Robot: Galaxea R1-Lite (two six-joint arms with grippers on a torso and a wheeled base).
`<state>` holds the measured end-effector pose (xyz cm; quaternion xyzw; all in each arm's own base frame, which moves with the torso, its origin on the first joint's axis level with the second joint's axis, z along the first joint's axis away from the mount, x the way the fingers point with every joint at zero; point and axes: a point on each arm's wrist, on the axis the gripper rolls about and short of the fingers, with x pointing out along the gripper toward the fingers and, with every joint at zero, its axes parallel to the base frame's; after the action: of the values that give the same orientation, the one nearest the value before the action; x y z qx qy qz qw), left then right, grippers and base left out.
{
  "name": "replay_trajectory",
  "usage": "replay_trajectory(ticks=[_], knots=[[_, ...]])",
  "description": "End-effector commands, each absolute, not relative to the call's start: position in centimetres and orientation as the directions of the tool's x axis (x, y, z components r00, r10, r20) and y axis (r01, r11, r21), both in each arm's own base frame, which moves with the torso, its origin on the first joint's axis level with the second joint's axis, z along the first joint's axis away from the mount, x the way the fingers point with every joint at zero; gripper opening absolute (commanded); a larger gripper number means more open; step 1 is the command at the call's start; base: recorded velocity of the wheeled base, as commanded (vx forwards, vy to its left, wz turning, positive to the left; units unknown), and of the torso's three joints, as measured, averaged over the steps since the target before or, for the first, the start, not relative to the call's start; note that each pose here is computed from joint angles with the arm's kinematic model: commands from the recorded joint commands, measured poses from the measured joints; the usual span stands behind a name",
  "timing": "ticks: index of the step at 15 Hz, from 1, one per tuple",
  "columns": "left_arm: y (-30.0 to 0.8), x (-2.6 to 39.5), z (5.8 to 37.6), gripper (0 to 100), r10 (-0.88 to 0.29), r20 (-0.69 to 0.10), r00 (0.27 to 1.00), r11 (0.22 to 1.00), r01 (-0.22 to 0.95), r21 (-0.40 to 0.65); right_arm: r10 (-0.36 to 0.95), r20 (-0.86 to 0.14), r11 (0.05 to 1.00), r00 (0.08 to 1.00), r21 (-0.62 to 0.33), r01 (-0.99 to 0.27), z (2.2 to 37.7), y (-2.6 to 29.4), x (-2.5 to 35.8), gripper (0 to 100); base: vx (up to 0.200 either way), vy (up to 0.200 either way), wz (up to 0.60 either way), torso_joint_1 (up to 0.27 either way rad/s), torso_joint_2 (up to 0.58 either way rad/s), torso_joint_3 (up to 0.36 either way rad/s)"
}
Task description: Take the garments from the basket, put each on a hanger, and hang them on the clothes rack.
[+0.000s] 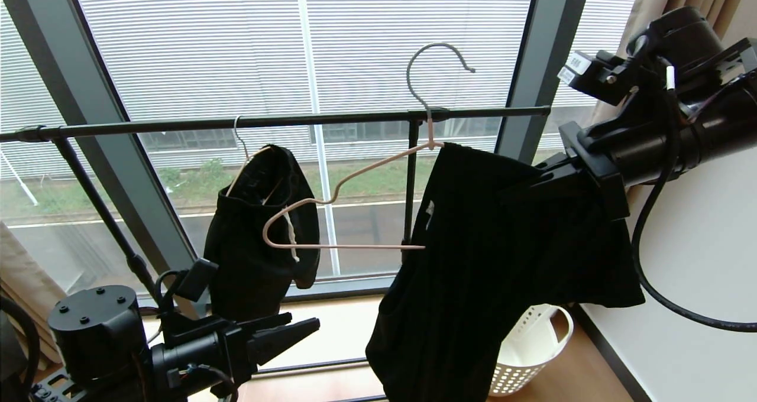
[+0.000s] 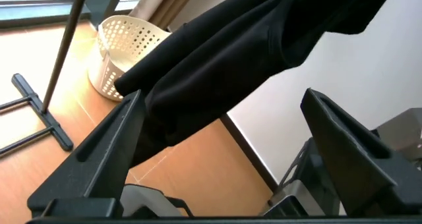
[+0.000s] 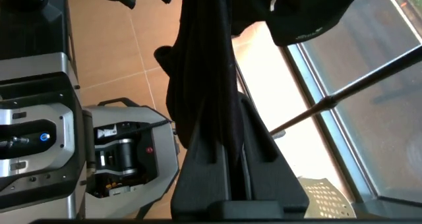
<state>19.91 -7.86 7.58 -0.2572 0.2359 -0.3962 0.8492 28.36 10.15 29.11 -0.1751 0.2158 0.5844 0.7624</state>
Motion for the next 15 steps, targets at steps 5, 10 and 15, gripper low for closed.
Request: replay_trajectory(ticks=[5,10,15], knots=[[-8.3,22.8,7.1,100,-0.82,-0.168,0.547,0.493,0.527,-0.692,0.855,-0.488,0.176,0.175,-0.046,-0.983,29.2,9.4,27.2,0,0.0,0.0,0.0,0.0,0.0,0.0],[-10.9,24.4,6.5,100,-0.881,-0.143,0.452,0.409,0.574,-0.709,0.881,-0.465,0.072,0.086,-0.048,-0.996,29.1,11.3,26.4,0,0.0,0.0,0.0,0.0,0.0,0.0],[-12.6,25.2,7.3,100,-0.905,-0.097,0.415,0.352,0.6,-0.718,0.881,-0.469,0.052,0.063,-0.037,-0.998,28.7,12.0,26.6,0,0.0,0.0,0.0,0.0,0.0,0.0]])
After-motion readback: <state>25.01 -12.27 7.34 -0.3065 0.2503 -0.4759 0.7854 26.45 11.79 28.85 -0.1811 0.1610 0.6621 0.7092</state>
